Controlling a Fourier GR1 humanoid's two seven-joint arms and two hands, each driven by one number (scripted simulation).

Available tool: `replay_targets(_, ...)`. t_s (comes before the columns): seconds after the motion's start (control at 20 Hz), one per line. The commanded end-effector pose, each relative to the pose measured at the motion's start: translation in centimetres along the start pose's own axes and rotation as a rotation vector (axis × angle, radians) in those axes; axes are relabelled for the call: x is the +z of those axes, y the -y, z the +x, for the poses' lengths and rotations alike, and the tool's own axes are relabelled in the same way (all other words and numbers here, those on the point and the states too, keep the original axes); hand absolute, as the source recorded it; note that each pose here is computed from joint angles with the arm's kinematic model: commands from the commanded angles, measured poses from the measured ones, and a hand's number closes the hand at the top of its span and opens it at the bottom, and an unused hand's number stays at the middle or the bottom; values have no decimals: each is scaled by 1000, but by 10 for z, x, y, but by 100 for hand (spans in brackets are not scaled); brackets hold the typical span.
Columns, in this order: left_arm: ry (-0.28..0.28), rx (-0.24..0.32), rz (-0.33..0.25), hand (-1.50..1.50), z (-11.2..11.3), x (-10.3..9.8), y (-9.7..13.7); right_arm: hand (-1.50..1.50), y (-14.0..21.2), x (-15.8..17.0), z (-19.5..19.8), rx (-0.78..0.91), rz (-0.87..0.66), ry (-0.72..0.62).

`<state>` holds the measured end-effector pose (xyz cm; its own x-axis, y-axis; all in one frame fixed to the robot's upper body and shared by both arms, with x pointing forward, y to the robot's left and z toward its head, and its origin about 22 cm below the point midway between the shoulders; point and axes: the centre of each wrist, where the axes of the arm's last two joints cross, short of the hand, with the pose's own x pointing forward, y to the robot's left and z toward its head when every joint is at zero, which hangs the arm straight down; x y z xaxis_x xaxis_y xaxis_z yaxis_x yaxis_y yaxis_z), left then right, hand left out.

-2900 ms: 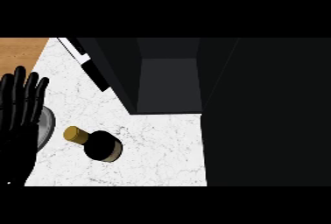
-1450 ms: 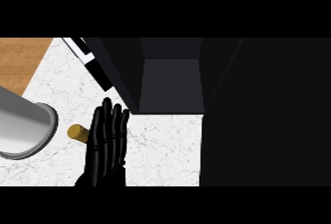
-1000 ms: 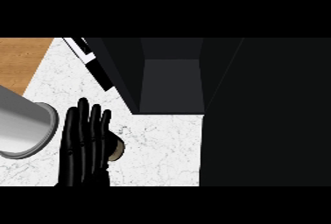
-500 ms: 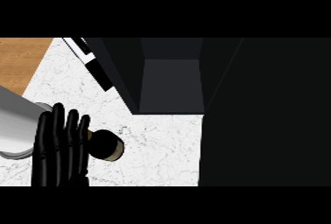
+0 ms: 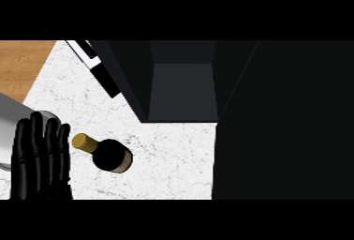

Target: Pick up the wine, place it into the cabinet and close the cabinet

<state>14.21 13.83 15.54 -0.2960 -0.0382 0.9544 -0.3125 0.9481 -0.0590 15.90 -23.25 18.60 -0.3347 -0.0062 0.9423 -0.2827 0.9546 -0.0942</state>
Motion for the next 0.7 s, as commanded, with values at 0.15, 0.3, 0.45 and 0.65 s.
replay_targets(0.15,-71,143,-14,-150,12,-1,-23,-150,-15,17,25,-33,9,52)
replay_targets(0.3,-112,143,4,-150,-5,-4,-30,-150,-6,13,33,-25,20,52)
replay_targets(0.45,-149,149,-15,-150,-17,-3,-33,-150,-8,21,26,-31,35,45)
replay_targets(0.65,-178,134,-6,-150,-26,-20,-57,-150,-4,25,33,-17,52,29)
